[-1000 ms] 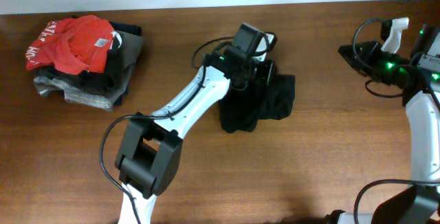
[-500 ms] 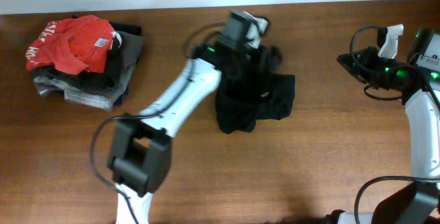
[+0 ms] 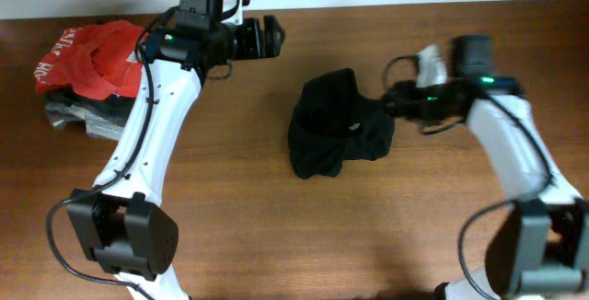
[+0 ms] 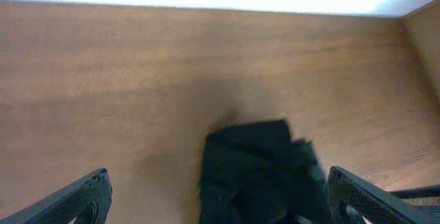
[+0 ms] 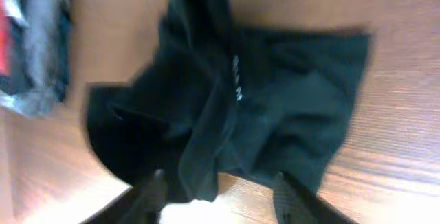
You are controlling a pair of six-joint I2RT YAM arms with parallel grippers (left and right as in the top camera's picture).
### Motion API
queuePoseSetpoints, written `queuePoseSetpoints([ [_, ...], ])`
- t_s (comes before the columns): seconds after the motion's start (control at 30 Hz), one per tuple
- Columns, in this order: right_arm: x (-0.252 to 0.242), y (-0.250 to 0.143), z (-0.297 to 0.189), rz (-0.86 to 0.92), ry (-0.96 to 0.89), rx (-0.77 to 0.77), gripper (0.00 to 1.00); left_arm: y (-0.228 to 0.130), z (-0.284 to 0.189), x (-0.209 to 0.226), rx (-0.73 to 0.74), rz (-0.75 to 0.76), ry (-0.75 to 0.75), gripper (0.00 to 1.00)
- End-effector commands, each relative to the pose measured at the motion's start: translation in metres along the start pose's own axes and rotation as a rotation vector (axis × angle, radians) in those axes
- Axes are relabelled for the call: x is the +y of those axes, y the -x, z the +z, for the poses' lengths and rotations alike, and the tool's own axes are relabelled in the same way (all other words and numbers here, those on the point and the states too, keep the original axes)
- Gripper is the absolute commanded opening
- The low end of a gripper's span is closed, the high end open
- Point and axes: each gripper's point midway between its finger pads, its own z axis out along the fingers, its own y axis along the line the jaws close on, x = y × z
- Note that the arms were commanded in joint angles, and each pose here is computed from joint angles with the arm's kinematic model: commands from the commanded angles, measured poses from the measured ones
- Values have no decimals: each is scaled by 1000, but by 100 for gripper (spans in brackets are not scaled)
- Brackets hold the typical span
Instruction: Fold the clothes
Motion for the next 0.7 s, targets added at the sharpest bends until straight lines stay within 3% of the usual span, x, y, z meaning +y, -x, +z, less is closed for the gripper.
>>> queuePoseSetpoints([
  [0.0, -6, -16, 30, -28, -102, 73, 68, 0, -4, 9, 3, 31, 41, 99],
  [0.13, 1, -33, 56, -53, -108, 148, 69, -4, -5, 17, 14, 26, 82, 99],
  [0.23, -5, -35, 61, -59, -146, 159, 58, -5, -5, 17, 20, 25, 84, 99],
  [0.27, -10, -35, 61, -44, -177, 155, 51, -5, -5, 18, 19, 25, 90, 99],
  [0.4, -34, -29, 54, -3, -289, 127, 8, -6, -5, 20, 22, 23, 99, 99],
  [0.43, -38, -29, 52, 10, -295, 126, 4, -7, -5, 20, 24, 23, 100, 99],
  [0.67, -82, -35, 26, 139, -349, 161, 4, -8, -5, 20, 30, 21, 102, 99],
])
